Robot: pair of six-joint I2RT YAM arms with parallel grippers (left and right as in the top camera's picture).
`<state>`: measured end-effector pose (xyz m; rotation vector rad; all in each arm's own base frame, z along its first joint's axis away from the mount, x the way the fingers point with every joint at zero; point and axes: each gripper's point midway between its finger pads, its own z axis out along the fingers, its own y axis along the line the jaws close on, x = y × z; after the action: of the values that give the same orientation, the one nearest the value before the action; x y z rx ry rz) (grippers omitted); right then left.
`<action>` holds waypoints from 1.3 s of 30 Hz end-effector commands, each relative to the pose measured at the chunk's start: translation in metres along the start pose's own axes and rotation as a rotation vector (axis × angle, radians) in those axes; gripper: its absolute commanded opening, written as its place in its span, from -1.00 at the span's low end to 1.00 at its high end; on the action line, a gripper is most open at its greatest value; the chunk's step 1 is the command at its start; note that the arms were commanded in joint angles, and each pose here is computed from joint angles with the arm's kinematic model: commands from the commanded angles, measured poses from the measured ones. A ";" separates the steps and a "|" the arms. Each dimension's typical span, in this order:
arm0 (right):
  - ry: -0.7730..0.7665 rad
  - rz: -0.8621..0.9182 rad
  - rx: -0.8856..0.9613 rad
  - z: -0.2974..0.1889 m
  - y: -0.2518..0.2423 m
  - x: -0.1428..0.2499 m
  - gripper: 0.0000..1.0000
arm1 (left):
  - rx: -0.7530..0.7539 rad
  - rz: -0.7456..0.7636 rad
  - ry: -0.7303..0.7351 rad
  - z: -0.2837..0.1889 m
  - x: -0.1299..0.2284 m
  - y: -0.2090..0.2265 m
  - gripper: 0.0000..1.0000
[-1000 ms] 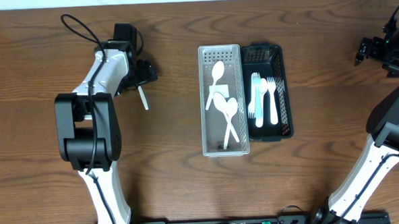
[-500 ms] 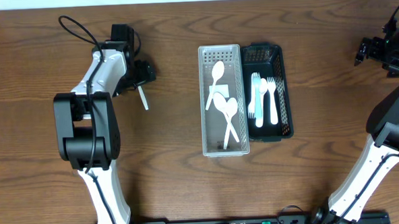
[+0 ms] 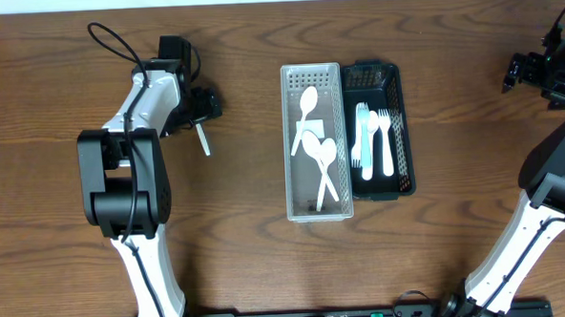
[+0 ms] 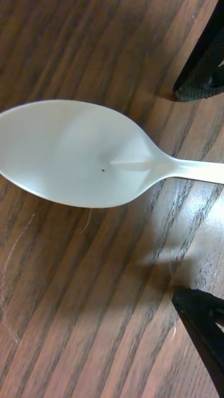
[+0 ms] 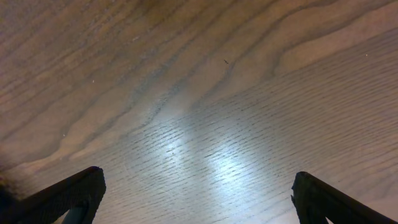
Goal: Pack container
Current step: 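Move the left gripper to the last white spoon and grasp it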
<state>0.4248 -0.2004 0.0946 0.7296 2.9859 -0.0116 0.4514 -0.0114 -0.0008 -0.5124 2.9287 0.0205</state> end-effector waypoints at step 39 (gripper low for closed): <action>-0.010 -0.002 0.002 -0.004 -0.001 -0.001 0.98 | 0.024 0.015 -0.048 -0.023 -0.010 -0.004 -0.88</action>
<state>0.4247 -0.2004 0.0946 0.7296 2.9860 -0.0122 0.4494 -0.0148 0.0013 -0.4942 2.9405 0.0037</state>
